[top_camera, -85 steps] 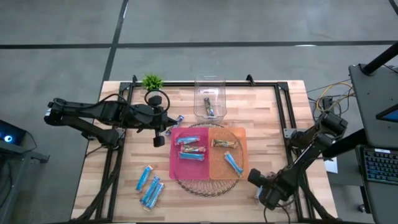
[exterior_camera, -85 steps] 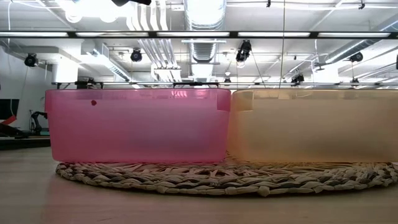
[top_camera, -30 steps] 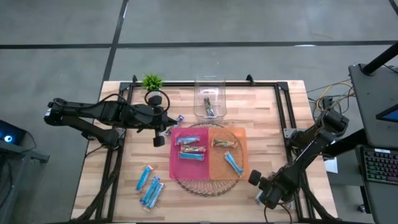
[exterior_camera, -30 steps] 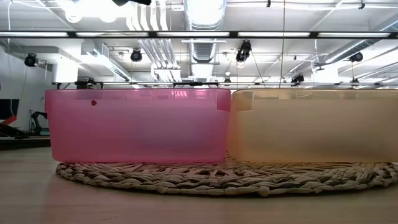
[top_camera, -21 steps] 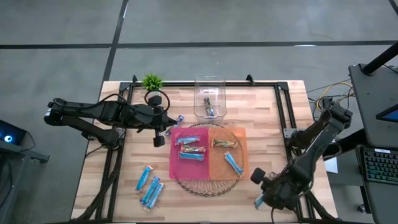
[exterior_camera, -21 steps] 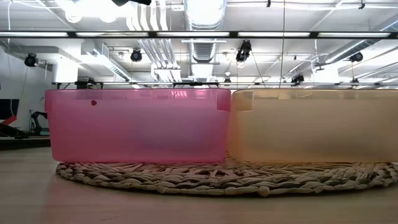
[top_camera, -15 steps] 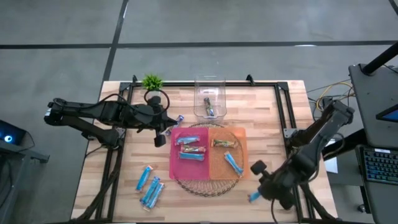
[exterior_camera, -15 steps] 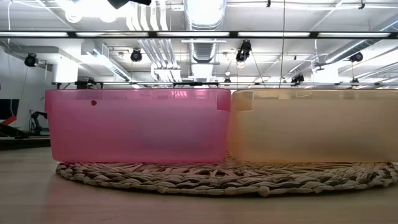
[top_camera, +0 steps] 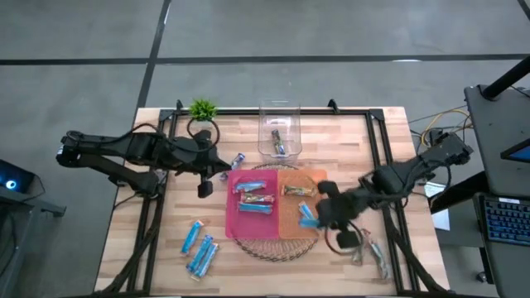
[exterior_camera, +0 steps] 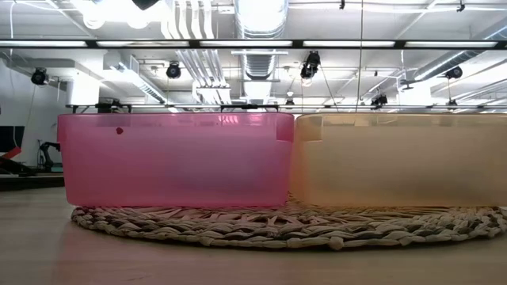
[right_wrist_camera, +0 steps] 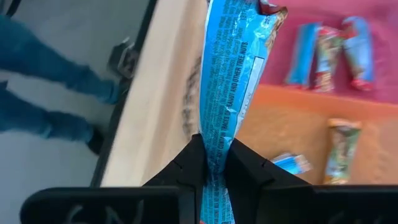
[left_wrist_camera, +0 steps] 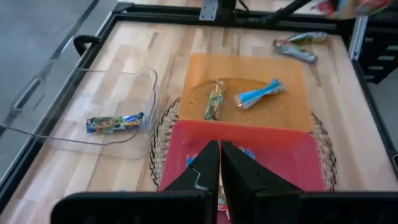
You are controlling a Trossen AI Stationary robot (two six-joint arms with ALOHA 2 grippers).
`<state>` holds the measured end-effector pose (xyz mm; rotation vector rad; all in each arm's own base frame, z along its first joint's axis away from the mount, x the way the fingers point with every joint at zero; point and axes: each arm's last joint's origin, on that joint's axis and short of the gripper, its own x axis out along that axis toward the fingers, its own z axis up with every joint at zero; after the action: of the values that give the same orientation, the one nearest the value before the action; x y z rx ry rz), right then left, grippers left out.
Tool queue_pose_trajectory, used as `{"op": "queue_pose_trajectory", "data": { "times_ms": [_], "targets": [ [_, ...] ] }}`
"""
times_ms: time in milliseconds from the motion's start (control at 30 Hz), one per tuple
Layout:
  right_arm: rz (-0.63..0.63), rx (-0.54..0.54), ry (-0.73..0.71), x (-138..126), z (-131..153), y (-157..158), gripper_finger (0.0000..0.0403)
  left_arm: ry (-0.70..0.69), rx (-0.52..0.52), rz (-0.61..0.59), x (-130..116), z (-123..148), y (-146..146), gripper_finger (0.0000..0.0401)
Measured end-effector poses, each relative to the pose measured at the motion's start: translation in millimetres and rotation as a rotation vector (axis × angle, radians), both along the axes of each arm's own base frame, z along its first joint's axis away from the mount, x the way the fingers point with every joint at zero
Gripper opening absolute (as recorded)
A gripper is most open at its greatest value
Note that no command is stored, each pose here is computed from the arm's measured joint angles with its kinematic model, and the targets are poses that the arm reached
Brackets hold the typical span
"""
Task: Pick and place Granola Bars by type
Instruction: Put the red granola bar into the red bin
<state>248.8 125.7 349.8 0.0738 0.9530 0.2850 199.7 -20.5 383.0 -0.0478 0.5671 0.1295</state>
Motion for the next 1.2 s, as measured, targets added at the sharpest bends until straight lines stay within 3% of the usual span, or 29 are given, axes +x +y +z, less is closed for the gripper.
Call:
{"op": "queue_pose_trajectory", "data": {
  "times_ms": [333,567,900,1200],
  "targets": [
    [-0.141,0.028,-0.081,35,2,-42,0.0043,-0.143,0.008,-0.006,-44,24,6,0.0000],
    [-0.187,0.067,-0.120,59,-6,-59,0.0043,-0.152,0.027,0.025,-68,27,10,0.0000],
    [-0.220,0.081,-0.117,97,-27,-68,0.0043,-0.154,0.042,0.017,-78,28,12,0.0000],
    [-0.113,0.069,-0.072,144,-53,-60,0.0043,-0.146,0.049,0.013,-79,27,12,0.0000]
  ]
}}
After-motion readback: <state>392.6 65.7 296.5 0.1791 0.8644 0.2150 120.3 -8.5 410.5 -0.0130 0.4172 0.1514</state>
